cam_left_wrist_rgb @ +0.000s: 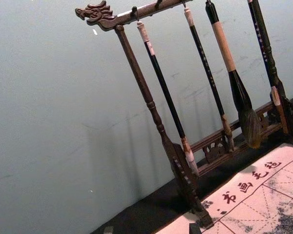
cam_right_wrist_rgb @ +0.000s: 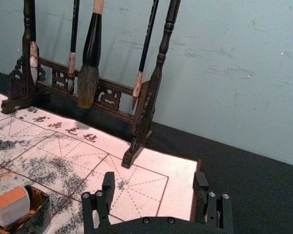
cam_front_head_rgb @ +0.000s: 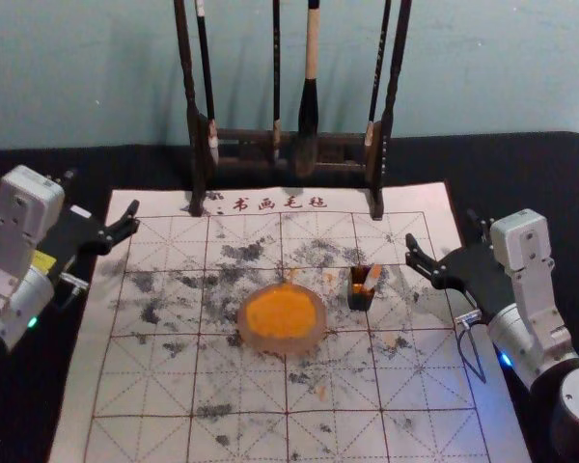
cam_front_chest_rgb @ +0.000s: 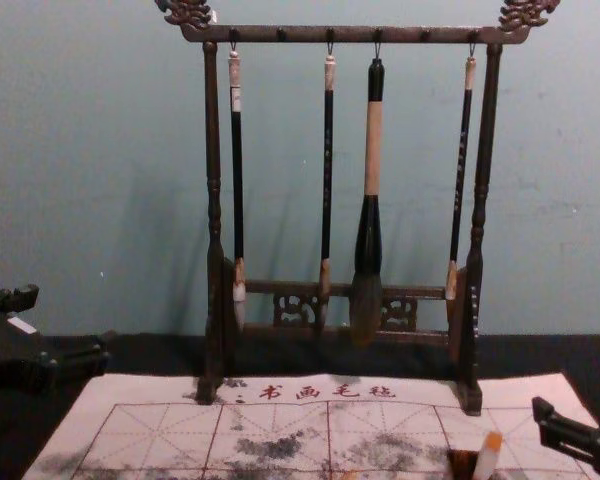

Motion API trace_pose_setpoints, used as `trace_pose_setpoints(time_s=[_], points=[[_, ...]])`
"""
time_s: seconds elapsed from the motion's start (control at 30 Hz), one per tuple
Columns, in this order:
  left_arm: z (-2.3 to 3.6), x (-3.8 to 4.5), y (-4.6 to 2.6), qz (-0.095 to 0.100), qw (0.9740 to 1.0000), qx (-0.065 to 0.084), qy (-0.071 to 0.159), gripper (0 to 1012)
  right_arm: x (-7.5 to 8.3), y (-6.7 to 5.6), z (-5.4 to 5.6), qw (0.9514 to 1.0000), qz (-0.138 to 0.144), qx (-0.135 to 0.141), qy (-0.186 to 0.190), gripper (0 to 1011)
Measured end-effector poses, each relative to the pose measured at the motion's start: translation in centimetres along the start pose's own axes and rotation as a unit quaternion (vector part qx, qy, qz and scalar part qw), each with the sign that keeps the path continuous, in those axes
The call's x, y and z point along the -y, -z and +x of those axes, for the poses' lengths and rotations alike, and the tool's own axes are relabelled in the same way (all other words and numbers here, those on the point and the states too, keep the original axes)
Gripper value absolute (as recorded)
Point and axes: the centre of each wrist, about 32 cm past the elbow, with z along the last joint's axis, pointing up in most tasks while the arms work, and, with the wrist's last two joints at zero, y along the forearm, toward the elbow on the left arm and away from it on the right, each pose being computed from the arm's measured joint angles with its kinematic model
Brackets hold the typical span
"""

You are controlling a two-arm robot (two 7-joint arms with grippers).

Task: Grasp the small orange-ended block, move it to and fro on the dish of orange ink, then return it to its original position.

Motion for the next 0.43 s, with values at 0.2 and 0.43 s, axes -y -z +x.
trace_pose_setpoints(time_s=[0.2, 0.43], points=[[0.0, 0.0, 0.0, 0.0, 1.0, 0.0, 0.0, 1001, 0.0, -0.02, 0.0, 1.0, 0.0, 0.0, 0.0, 1002], [0.0, 0.0, 0.0, 0.0, 1.0, 0.0, 0.0, 1001, 0.0, -0.02, 0.0, 1.0, 0.0, 0.0, 0.0, 1000]])
